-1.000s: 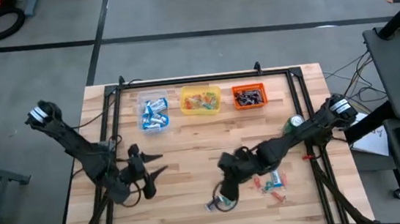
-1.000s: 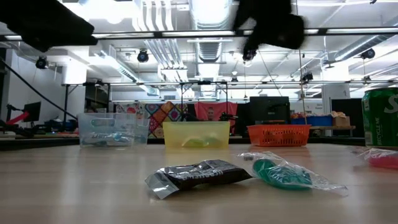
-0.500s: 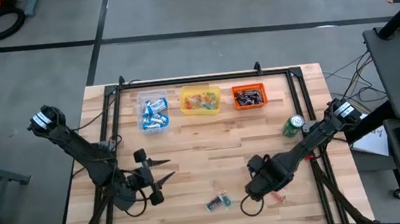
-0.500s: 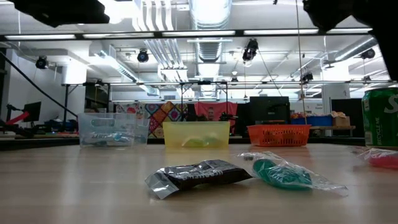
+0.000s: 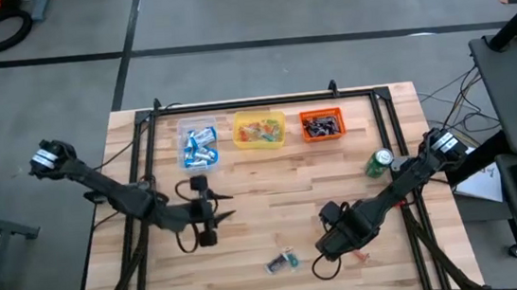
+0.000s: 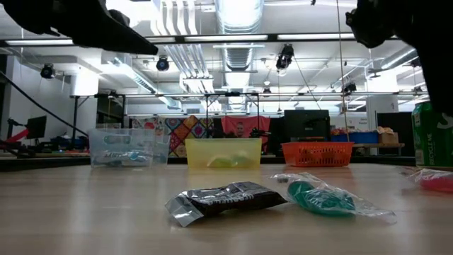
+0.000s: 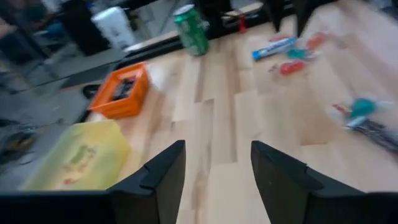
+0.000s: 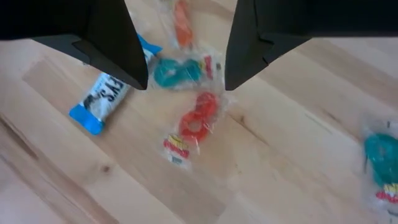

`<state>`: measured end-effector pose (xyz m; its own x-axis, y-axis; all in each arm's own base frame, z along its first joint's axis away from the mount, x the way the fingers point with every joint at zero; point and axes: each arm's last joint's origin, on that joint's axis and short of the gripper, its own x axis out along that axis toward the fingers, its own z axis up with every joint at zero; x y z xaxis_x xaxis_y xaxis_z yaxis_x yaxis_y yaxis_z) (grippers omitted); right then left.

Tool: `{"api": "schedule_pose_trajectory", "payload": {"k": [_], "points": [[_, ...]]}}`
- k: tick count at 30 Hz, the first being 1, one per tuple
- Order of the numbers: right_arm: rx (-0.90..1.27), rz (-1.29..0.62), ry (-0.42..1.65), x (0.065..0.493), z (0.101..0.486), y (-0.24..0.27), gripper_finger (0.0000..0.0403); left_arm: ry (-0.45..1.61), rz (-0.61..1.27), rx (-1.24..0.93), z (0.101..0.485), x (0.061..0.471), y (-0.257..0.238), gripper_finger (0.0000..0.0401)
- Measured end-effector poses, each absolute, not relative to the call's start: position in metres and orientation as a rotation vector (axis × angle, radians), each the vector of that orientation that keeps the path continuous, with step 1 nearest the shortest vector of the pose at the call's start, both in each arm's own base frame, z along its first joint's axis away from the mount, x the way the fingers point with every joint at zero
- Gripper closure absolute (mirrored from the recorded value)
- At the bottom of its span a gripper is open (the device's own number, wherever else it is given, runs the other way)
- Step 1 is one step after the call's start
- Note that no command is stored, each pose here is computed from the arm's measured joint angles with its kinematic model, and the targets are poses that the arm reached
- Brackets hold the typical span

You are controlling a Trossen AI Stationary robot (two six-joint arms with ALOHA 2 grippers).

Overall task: Sort candy
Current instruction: Put the red gummy into the yellow bin

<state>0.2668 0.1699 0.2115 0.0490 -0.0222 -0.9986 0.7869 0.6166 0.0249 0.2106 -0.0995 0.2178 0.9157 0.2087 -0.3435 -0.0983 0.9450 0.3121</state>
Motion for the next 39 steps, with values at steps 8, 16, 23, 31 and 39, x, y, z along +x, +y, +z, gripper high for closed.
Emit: {"api": "schedule_pose_trajectory", "payload": {"k": [8, 16, 23, 31, 39], "points": [[0.724, -0.782, 1.329, 0.263, 0.193, 0.165, 0.0188, 0.317, 0.108, 0.239, 0.216, 0.191, -0.073, 0.0248], [0.801, -0.721, 1.257, 0.263, 0.161, 0.16, 0.0188, 0.221, 0.12, 0.152, 0.218, 0.169, -0.062, 0.0248], [0.851, -0.69, 1.194, 0.263, 0.141, 0.152, 0.0201, 0.198, 0.128, 0.109, 0.216, 0.165, -0.06, 0.0248], [0.812, -0.703, 1.131, 0.265, 0.14, 0.15, 0.0316, 0.209, 0.131, 0.096, 0.212, 0.168, -0.061, 0.0248], [0.736, -0.601, 1.092, 0.278, 0.158, 0.153, 0.039, 0.179, 0.138, 0.012, 0.215, 0.169, -0.062, 0.0248]]}}
